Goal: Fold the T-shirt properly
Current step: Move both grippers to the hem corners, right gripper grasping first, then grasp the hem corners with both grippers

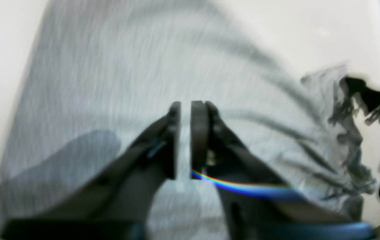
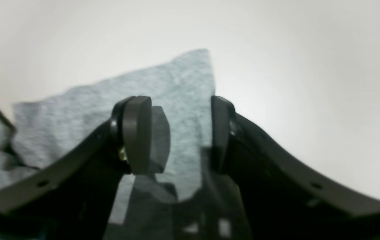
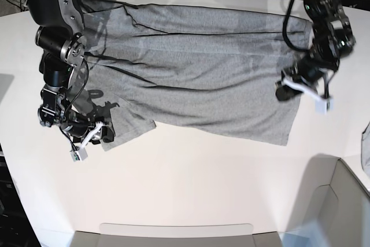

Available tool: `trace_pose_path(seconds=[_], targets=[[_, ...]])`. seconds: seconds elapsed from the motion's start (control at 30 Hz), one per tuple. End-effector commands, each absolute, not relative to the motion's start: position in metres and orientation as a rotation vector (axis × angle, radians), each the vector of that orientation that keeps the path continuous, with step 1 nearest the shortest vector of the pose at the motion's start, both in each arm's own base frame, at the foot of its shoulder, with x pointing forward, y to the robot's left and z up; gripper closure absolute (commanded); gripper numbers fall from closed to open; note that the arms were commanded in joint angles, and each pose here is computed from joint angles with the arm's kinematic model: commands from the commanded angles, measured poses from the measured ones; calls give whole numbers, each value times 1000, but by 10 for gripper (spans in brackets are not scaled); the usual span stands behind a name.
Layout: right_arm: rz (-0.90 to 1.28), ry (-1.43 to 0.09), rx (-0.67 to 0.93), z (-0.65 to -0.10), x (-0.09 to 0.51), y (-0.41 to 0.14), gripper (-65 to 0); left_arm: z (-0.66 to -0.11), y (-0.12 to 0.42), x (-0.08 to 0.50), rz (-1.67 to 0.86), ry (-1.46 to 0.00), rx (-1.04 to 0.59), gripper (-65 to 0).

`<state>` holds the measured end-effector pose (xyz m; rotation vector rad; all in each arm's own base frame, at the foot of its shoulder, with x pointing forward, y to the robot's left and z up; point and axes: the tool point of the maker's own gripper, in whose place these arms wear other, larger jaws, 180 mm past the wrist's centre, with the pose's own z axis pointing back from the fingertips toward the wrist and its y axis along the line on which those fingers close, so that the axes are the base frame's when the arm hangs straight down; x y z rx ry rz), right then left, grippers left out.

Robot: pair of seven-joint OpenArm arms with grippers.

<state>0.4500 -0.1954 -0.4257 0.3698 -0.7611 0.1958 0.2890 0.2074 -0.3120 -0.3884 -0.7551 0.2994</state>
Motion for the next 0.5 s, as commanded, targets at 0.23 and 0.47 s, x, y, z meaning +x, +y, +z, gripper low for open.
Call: trace_pose_path(seconds=[0.23, 0.47], targets=[[274, -560, 313, -460, 412, -203, -279, -315, 258, 386, 188, -723, -312, -202], [274, -555, 313, -461, 411, -203, -279, -369, 280, 424, 7, -694, -144, -204]])
